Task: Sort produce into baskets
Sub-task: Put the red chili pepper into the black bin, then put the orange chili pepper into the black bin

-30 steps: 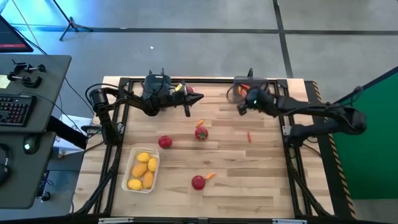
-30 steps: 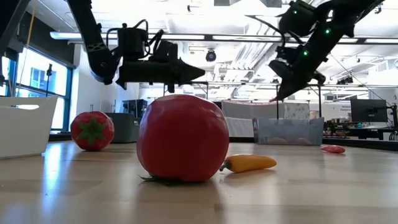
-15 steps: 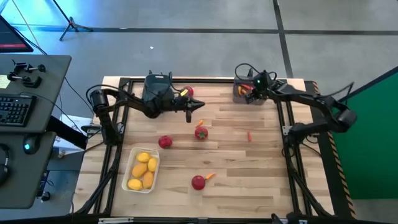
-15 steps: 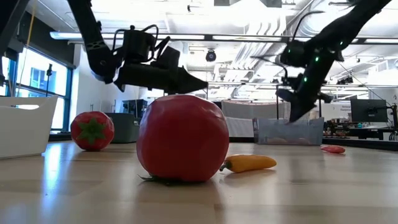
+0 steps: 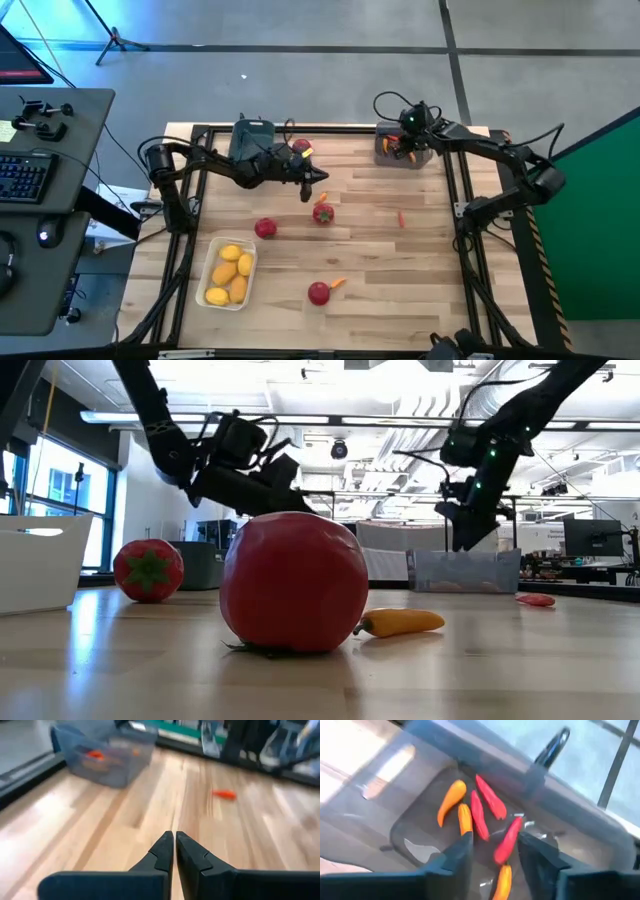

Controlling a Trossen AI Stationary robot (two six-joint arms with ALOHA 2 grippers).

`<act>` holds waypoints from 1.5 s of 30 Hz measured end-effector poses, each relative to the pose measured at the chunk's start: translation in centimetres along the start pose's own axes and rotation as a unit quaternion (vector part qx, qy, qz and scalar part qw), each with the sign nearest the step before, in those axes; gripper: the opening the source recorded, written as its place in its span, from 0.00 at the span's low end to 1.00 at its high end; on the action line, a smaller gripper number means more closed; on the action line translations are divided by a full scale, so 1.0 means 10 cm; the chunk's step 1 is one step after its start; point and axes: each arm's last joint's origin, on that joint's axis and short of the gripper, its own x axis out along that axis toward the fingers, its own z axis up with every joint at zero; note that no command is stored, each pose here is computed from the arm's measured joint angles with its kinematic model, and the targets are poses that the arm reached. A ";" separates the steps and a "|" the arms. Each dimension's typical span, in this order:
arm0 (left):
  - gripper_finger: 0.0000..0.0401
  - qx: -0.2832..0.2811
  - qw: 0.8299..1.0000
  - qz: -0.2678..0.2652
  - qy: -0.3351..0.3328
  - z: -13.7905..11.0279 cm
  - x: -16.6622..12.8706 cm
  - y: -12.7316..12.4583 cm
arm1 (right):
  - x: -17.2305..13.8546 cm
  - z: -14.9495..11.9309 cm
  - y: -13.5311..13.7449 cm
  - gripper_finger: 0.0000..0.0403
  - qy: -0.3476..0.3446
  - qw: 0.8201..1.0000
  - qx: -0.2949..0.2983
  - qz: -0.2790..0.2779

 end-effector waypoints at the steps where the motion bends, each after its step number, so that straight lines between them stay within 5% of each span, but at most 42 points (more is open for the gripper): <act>1: 0.03 0.009 1.000 0.000 0.013 -0.02 0.01 -0.02 | -0.02 0.02 0.01 0.41 -0.003 1.000 -0.006 0.001; 9: 0.22 0.013 0.998 0.024 0.063 -0.10 0.03 -0.07 | -0.17 0.11 0.09 0.55 0.024 0.999 -0.020 0.012; 15: 0.29 0.016 0.998 0.025 0.049 -0.07 0.03 -0.06 | -0.45 -0.18 0.39 0.55 0.167 0.984 -0.021 0.050; 20: 0.30 0.023 0.999 0.029 0.035 -0.04 0.03 -0.04 | -0.71 -0.48 0.83 0.55 0.196 0.969 -0.080 0.129; 24: 0.30 0.042 0.997 0.048 0.033 -0.04 0.03 -0.02 | -0.81 -0.72 1.28 0.55 0.140 0.940 -0.179 0.252; 27: 0.30 0.048 0.997 0.049 0.034 -0.04 0.03 -0.02 | -0.87 -0.96 1.64 0.55 0.047 0.892 -0.264 0.363; 31: 0.30 0.044 0.997 0.049 0.037 -0.05 0.03 -0.02 | -0.92 -1.22 1.89 0.55 -0.055 0.844 -0.270 0.460; 35: 0.30 0.044 0.997 0.049 0.038 -0.05 0.03 -0.03 | -0.89 -1.47 2.03 0.54 -0.076 0.838 -0.240 0.484; 45: 0.30 0.048 0.997 0.058 0.034 -0.04 0.03 -0.02 | -0.89 -1.88 2.74 0.43 -0.062 0.815 -0.331 0.471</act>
